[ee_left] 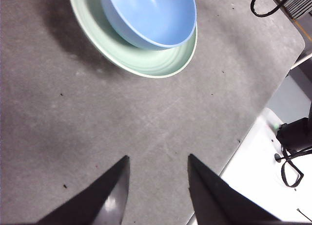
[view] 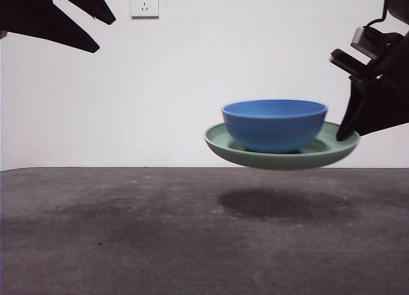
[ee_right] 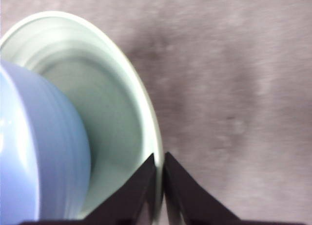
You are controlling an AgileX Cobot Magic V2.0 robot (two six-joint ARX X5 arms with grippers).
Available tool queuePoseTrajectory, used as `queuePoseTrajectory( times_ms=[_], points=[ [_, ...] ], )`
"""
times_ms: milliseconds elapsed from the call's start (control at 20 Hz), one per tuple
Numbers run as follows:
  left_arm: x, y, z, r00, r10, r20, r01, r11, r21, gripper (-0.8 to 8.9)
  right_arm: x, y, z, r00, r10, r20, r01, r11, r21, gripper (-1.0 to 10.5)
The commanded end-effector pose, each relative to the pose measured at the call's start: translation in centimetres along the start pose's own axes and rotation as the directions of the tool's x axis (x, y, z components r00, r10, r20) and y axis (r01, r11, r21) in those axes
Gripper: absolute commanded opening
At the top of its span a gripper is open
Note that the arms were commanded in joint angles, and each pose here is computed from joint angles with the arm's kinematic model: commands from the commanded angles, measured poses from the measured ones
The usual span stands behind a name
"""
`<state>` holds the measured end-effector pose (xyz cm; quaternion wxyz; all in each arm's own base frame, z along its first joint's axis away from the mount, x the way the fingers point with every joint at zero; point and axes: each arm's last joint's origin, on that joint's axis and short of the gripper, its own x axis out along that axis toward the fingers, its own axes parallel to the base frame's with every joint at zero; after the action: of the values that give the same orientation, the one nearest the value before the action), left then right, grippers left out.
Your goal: Pick up the blue bowl, put it on the green plate, put it on desk
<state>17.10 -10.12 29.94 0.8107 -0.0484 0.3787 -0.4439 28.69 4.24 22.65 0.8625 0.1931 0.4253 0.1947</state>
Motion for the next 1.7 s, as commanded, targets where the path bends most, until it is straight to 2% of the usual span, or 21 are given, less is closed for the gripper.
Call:
queuePoseTrajectory(
  times_ms=[50, 350, 600, 1000, 1300, 1350, 1450, 1700],
  points=[
    [0.0, -0.2, 0.3, 1.000, -0.009, 0.010, 0.009, 1.000, 0.022, 1.90, 0.7, 1.5, 0.1, 0.999, 0.049, 0.003, -0.049, 0.999, 0.018, 0.1],
    [0.0, -0.2, 0.3, 1.000, -0.009, 0.009, 0.008, 1.000, 0.021, 1.90, 2.8, 5.1, -0.6, 0.995, 0.095, 0.030, -0.096, 0.995, 0.001, 0.1],
    [0.0, -0.2, 0.3, 1.000, -0.009, 0.008, 0.009, 1.000, 0.021, 1.90, 5.8, 6.2, -1.7, 0.996, 0.084, -0.001, -0.084, 0.996, 0.007, 0.1],
    [0.0, -0.2, 0.3, 1.000, -0.009, 0.007, 0.009, 1.000, 0.021, 1.90, 11.0, 5.0, -3.7, 0.993, 0.064, -0.097, -0.055, 0.994, 0.093, 0.1],
    [0.0, -0.2, 0.3, 1.000, -0.009, 0.008, 0.009, 1.000, 0.021, 1.90, 11.7, 4.7, -4.2, 0.990, 0.058, -0.125, -0.045, 0.994, 0.101, 0.1],
    [0.0, -0.2, 0.3, 1.000, -0.009, 0.008, 0.009, 1.000, 0.021, 1.90, 11.7, 4.7, -4.2, 0.990, 0.059, -0.126, -0.046, 0.994, 0.101, 0.4],
    [0.0, -0.2, 0.3, 1.000, -0.009, 0.008, 0.009, 1.000, 0.021, 1.90, 11.6, 4.7, -4.2, 0.990, 0.059, -0.125, -0.046, 0.994, 0.102, 1.7],
    [0.0, -0.2, 0.3, 1.000, -0.009, 0.008, 0.009, 1.000, 0.021, 1.90, 10.2, 5.4, -3.5, 0.994, 0.057, -0.089, -0.049, 0.995, 0.083, 2.2]
  ],
)
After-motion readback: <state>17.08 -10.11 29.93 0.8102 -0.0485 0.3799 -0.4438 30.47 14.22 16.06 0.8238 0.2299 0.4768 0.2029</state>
